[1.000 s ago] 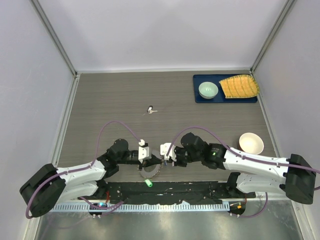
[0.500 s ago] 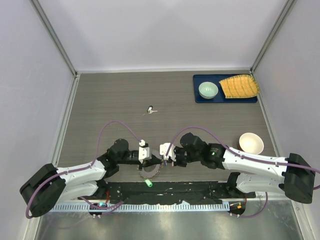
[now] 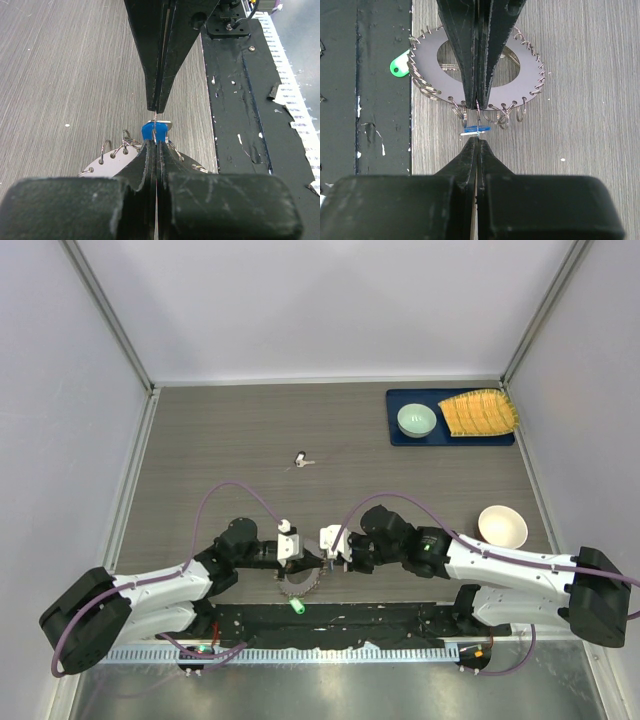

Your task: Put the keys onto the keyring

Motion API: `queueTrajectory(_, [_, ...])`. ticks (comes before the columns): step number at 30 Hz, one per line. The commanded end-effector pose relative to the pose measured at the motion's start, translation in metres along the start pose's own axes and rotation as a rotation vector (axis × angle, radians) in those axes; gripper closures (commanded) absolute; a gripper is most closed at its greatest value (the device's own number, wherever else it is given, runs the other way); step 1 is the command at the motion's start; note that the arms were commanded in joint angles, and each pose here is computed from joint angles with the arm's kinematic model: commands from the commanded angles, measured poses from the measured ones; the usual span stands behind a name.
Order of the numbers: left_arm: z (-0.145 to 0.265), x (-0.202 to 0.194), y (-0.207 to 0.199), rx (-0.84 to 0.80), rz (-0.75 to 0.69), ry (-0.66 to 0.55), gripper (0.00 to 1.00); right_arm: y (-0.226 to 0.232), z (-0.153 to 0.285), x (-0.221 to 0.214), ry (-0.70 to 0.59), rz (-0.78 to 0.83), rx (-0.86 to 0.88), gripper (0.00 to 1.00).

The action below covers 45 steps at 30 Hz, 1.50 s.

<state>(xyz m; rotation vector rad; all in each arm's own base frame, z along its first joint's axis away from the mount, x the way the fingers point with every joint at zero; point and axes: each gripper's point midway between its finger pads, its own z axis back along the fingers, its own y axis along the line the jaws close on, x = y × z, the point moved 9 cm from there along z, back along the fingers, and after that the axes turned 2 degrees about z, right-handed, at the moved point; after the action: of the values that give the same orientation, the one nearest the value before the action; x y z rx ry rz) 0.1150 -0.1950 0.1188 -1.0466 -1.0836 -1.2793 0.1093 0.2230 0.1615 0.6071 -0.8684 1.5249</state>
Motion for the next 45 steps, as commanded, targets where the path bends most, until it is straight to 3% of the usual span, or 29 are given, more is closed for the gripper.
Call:
queueTrajectory(1, [-0.003,0.018,0.004,-0.002,-0.066,-0.054,1.0,-0.009,0.004,0.022,-0.073,0.008,-0.052,0.99])
queueTrajectory(45, [-0.008,0.019,0.002,-0.056,-0.062,-0.052,1.0,-0.006,-0.006,0.029,-0.097,0.014,0.031,0.99])
